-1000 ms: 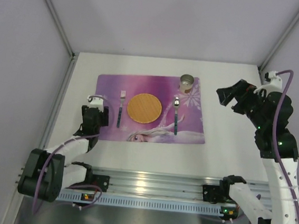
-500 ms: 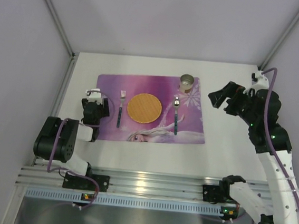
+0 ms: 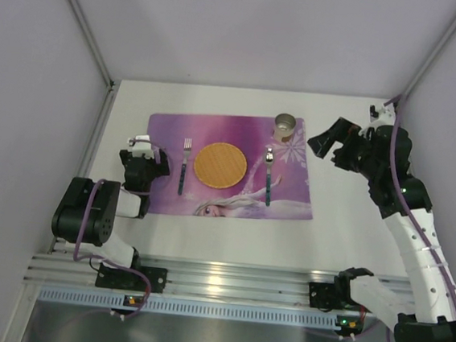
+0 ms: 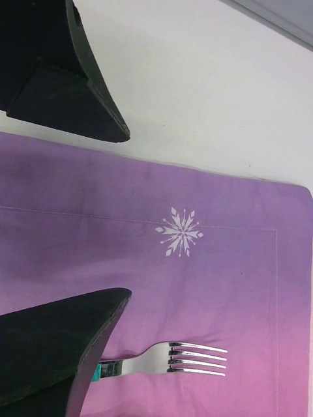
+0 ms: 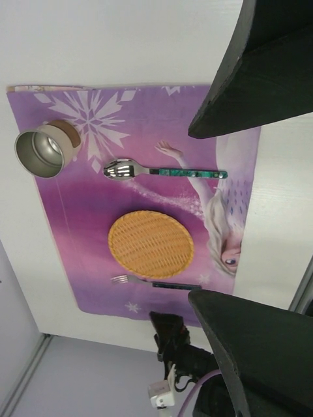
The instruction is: Set the dinner table for one person
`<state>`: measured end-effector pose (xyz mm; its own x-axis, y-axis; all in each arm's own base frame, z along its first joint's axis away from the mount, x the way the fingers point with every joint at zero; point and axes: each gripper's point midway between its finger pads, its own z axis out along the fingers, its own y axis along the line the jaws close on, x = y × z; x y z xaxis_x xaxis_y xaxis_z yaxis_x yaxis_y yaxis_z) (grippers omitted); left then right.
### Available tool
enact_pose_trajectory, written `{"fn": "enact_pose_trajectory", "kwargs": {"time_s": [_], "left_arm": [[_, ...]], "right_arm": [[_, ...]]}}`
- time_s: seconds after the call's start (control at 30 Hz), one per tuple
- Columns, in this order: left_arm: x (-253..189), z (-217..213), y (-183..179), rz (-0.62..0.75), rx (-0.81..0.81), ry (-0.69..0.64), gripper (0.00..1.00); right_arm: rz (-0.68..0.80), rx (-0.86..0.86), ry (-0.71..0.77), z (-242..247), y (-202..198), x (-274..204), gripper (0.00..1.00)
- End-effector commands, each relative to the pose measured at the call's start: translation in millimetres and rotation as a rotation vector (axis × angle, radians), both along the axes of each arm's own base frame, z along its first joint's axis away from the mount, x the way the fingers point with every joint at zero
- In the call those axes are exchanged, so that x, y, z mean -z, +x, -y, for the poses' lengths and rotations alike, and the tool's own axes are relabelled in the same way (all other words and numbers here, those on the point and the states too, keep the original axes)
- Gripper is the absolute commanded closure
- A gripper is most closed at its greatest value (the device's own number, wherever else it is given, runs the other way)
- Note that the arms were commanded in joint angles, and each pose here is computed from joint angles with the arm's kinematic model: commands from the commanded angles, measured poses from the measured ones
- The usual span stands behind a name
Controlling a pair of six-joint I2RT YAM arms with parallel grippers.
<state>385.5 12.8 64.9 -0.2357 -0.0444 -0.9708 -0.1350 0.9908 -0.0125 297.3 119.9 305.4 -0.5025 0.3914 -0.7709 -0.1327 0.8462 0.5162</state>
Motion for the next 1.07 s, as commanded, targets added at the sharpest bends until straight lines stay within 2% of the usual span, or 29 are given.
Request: {"fn": "enact_pose_trajectory", "kwargs": {"time_s": [0.0,0.1,0.2,0.23,0.33,0.47,0.63,0.83,0.93,1.03], "left_arm": [[-18,3,6,0.082,0.015,-0.015,0.01],[-18,3,6,0.082,0.015,-0.015,0.01],[-18,3,6,0.082,0.015,-0.015,0.01],[-17,3,6,0.080,0.013,-0.014,0.01],[-18,3,6,0.082,0.013,-0.014,0.01],[-17,3,6,0.080,0.015,-0.014,0.01],[-17,3,6,0.080,0.015,-0.014,0.01],[-18,3,6,0.082,0.015,-0.015,0.01],[-18,3,6,0.082,0.015,-0.015,0.01],[-18,3,6,0.083,0.015,-0.015,0.01]], "right_arm": [[0.056,-0.015,0.073,-13,9,-21,0.00],[0.045,-0.025,0.109,-18,9,-13,0.00],[0.136,-0.015,0.076,-12,6,-8,0.00],[0.175,0.014,0.018,-1,5,-6,0.00],[0.148,0.051,-0.149,20,3,37,0.00],[0.152,0.122,-0.243,41,-4,56,0.00],[0.185,0.199,-0.237,53,-16,51,0.00],[0.167,0.214,-0.224,57,-28,44,0.00],[0.220,0.158,-0.227,51,-32,35,0.00],[0.200,0.148,-0.248,51,-32,33,0.00]]}}
